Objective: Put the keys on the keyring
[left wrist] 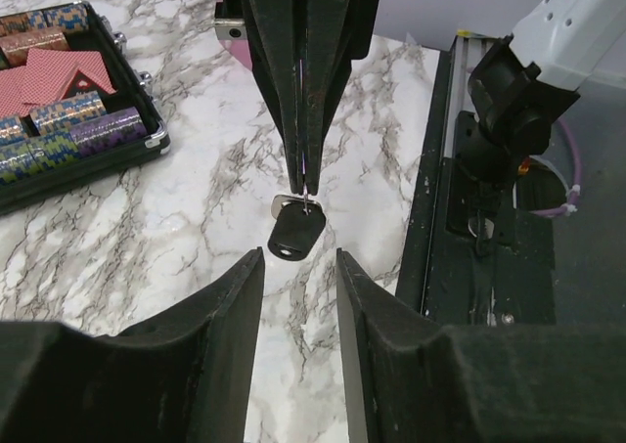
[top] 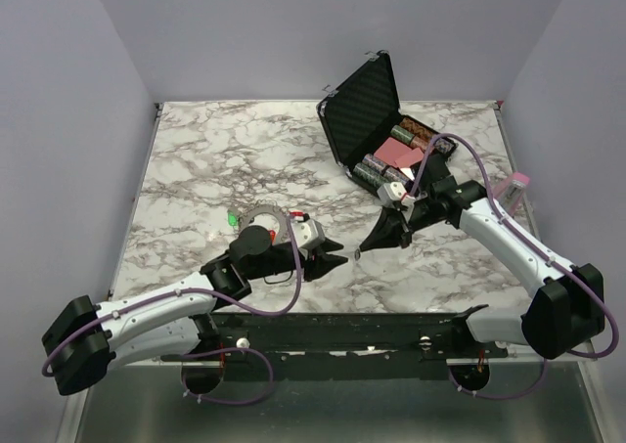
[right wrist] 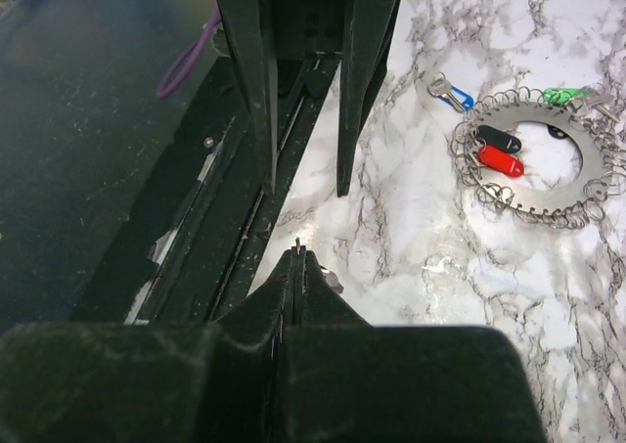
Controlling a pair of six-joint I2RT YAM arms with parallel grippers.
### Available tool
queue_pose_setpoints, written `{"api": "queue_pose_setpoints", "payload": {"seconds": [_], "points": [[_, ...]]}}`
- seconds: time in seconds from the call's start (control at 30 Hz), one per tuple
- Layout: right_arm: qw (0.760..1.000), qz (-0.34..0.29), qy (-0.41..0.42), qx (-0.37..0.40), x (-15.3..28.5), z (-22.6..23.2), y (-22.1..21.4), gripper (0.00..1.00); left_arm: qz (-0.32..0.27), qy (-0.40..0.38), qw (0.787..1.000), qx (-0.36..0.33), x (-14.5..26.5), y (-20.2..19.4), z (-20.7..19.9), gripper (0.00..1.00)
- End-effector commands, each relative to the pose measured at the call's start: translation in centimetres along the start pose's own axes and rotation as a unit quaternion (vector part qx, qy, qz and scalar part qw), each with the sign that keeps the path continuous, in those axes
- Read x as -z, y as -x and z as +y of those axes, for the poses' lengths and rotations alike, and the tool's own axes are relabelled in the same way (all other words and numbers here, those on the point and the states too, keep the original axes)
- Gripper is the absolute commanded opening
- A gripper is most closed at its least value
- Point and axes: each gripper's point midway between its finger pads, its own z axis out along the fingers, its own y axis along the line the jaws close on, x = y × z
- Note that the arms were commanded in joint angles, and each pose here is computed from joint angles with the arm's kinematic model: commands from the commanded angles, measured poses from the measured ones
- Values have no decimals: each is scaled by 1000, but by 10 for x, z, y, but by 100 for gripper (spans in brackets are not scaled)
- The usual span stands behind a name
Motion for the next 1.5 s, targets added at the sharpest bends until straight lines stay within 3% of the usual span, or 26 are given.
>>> {"api": "queue_pose_setpoints", "payload": {"seconds": [0.0,0.4,0.87,1.47], "points": [[999,-19,22,26,-2,15,-3,1,-28,16,999,-34,-13,19,3,41],[999,-21,26,35,-3,16,-9,1,-20,5,999,-25,-23,7,-5,38],[999,-21,26,27,-4,15,-11,1,-12,-17,1000,-9,-31,4,-15,27],[999,-24,27,16,-5,14,-11,1,-6,-30,1000,0,-37,0,-19,27]]}}
